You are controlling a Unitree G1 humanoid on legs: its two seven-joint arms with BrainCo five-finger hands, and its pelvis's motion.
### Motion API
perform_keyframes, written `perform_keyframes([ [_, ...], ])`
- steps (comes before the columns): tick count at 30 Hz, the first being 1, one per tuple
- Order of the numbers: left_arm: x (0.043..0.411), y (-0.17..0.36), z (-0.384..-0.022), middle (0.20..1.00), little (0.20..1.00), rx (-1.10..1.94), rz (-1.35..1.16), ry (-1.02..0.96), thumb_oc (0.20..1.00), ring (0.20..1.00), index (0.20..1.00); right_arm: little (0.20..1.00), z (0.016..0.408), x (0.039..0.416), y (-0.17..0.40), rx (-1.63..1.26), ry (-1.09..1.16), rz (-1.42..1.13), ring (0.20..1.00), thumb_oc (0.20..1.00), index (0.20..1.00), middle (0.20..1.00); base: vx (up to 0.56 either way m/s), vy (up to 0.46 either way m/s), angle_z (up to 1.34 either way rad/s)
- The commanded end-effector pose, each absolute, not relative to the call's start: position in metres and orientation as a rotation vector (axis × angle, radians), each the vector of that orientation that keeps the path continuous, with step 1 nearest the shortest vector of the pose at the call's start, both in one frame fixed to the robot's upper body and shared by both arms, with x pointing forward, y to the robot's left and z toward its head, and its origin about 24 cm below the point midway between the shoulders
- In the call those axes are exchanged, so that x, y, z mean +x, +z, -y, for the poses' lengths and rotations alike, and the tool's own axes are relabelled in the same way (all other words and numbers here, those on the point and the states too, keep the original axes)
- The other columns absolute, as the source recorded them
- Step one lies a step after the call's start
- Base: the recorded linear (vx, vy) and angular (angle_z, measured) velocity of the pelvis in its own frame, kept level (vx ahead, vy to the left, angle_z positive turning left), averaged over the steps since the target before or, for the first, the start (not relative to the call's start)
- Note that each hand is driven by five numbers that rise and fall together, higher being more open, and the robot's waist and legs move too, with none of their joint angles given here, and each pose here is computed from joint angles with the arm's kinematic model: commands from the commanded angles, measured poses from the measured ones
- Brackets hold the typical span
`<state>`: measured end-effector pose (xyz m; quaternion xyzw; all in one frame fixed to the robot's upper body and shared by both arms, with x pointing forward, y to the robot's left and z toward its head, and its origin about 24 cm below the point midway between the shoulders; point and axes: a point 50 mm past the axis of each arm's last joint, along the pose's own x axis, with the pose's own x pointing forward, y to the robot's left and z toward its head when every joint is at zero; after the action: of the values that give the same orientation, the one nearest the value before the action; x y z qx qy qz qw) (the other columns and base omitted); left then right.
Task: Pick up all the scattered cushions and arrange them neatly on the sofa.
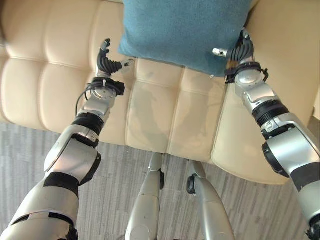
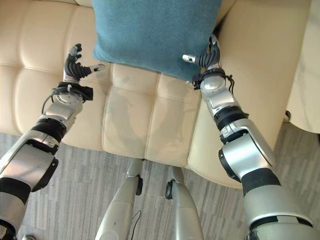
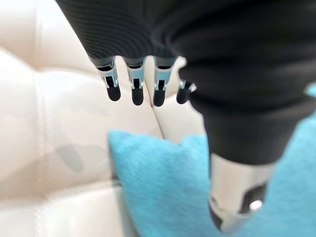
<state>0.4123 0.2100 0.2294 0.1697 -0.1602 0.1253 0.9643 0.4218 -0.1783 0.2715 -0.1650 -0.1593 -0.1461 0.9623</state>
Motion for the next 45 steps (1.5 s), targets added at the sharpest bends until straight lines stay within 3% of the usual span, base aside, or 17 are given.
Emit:
perform_keyframes([
  [1, 0.406, 0.265, -0.217, 1.0, 1.0, 0.293, 0.473, 0.264, 1.0, 1.0, 1.0, 1.0, 0.178, 0.415, 0.291, -0.277, -0.283, 0.443, 1.0, 1.0, 1.0, 1.0, 0.0, 0.0, 0.0],
  [5, 0.39, 0.25, -0.233, 1.0, 1.0, 0.281, 0.511, 0.26, 1.0, 1.0, 1.0, 1.0, 0.194, 0.404, 0.267, -0.3, -0.262, 0.456, 1.0, 1.0, 1.0, 1.0, -0.02, 0.018, -0.08],
  [10, 0.346, 0.186, -0.263, 1.0, 1.0, 0.257, 0.453, 0.255, 1.0, 1.0, 1.0, 1.0, 0.227, 0.365, 0.203, -0.348, -0.221, 0.421, 1.0, 1.0, 1.0, 1.0, 0.02, 0.011, -0.06],
  [12, 0.312, 0.123, -0.278, 1.0, 1.0, 0.258, 0.28, 0.254, 1.0, 1.0, 1.0, 1.0, 0.245, 0.331, 0.147, -0.336, -0.21, 0.312, 1.0, 1.0, 1.0, 1.0, 0.1, 0.018, -0.15],
  [14, 0.249, 0.036, -0.304, 1.0, 1.0, 0.277, -0.054, 0.29, 1.0, 1.0, 1.0, 1.0, 0.267, 0.28, 0.075, -0.375, -0.191, 0.084, 1.0, 1.0, 1.0, 1.0, 0.25, 0.164, -0.23],
  [15, 0.159, -0.058, -0.318, 1.0, 1.0, 0.229, -0.523, 0.337, 1.0, 1.0, 1.0, 1.0, 0.289, 0.214, -0.021, -0.414, -0.171, -0.359, 1.0, 1.0, 1.0, 1.0, 0.25, 0.236, -0.34],
  [17, 0.141, -0.074, -0.315, 1.0, 1.0, 0.245, -0.621, 0.32, 1.0, 1.0, 1.0, 1.0, 0.291, 0.196, -0.045, -0.399, -0.174, -0.474, 1.0, 1.0, 1.0, 1.0, 0.08, 0.159, -0.37],
  [21, 0.125, -0.092, -0.312, 1.0, 1.0, 0.257, -0.724, 0.308, 1.0, 1.0, 1.0, 1.0, 0.289, 0.181, -0.068, -0.365, -0.18, -0.586, 1.0, 1.0, 1.0, 1.0, -0.06, 0.069, -0.16],
  [26, 0.15, -0.083, -0.308, 1.0, 1.0, 0.288, -0.652, 0.296, 1.0, 1.0, 1.0, 1.0, 0.277, 0.187, -0.077, -0.348, -0.165, -0.609, 1.0, 1.0, 1.0, 1.0, -0.29, 0.005, -0.23],
  [37, 0.163, -0.089, -0.282, 1.0, 1.0, 0.258, -0.622, 0.234, 1.0, 1.0, 1.0, 1.0, 0.287, 0.196, -0.071, -0.388, -0.192, -0.602, 1.0, 1.0, 1.0, 1.0, -0.25, -0.108, 0.02],
  [45, 0.143, -0.104, -0.279, 1.0, 1.0, 0.267, -0.721, 0.229, 1.0, 1.0, 1.0, 1.0, 0.287, 0.177, -0.09, -0.348, -0.22, -0.704, 1.0, 1.0, 1.0, 1.0, -0.07, 0.041, 0.16],
])
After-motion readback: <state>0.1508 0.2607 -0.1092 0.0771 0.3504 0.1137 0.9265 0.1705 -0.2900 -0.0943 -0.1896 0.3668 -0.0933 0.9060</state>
